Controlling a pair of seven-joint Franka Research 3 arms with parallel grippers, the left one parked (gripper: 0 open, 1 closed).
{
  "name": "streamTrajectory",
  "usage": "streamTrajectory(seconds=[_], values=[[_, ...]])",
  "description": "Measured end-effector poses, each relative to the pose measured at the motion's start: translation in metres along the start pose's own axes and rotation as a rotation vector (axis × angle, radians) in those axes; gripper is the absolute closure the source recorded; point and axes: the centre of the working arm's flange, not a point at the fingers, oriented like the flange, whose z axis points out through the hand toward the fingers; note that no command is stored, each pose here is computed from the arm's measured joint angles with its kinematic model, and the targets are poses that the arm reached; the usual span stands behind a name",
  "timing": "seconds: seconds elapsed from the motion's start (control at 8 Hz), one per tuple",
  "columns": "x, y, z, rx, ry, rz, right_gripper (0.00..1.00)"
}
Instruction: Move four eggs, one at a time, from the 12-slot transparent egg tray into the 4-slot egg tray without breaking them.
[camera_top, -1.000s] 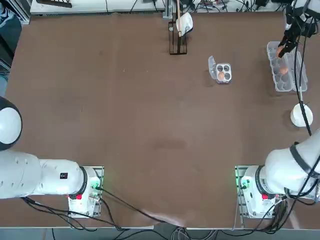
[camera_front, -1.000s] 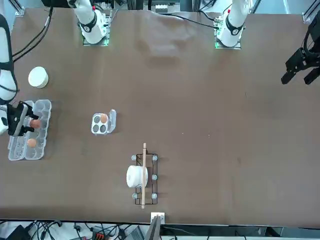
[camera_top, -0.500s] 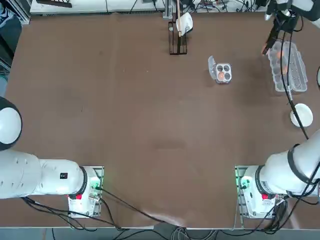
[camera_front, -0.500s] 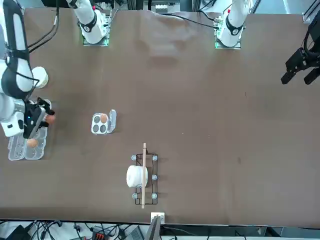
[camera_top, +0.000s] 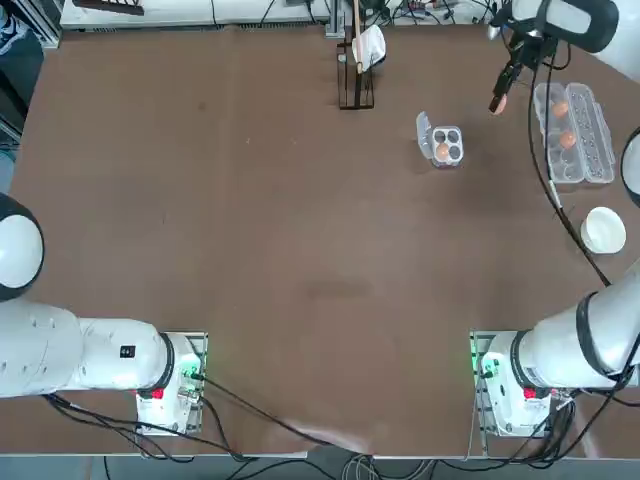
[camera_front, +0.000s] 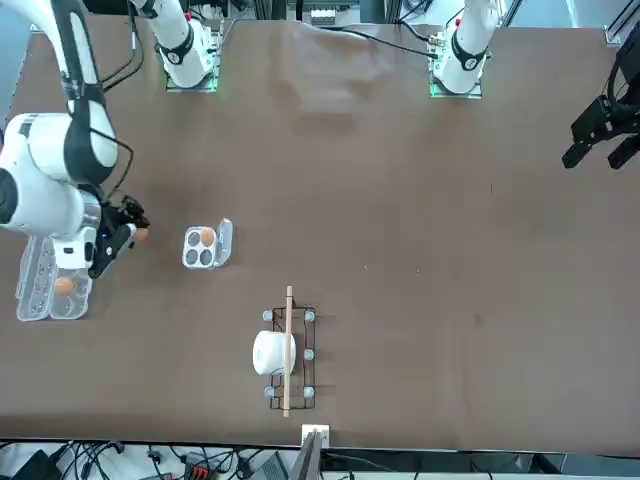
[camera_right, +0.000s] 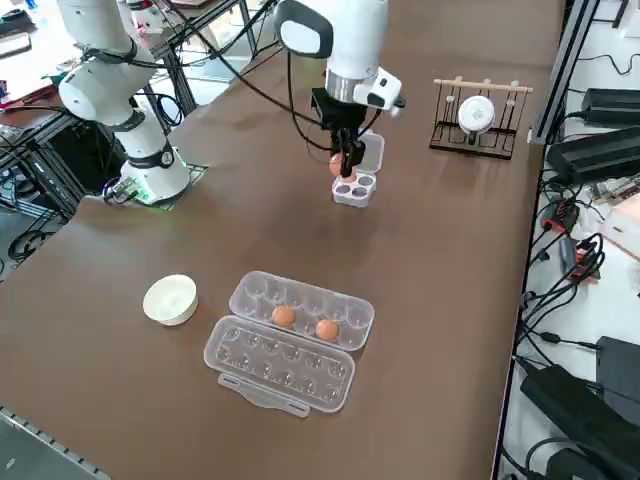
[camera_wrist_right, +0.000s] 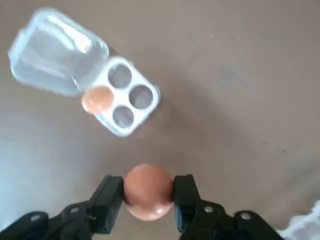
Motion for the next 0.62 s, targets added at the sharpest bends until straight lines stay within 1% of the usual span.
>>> streamTrajectory(seconds=[0.25, 0.62], values=[[0.021, -0.027, 0.018, -0.039, 0.038, 0.09, 0.42], [0.043, -0.065, 0.052, -0.082, 0.105, 0.208, 0.42]])
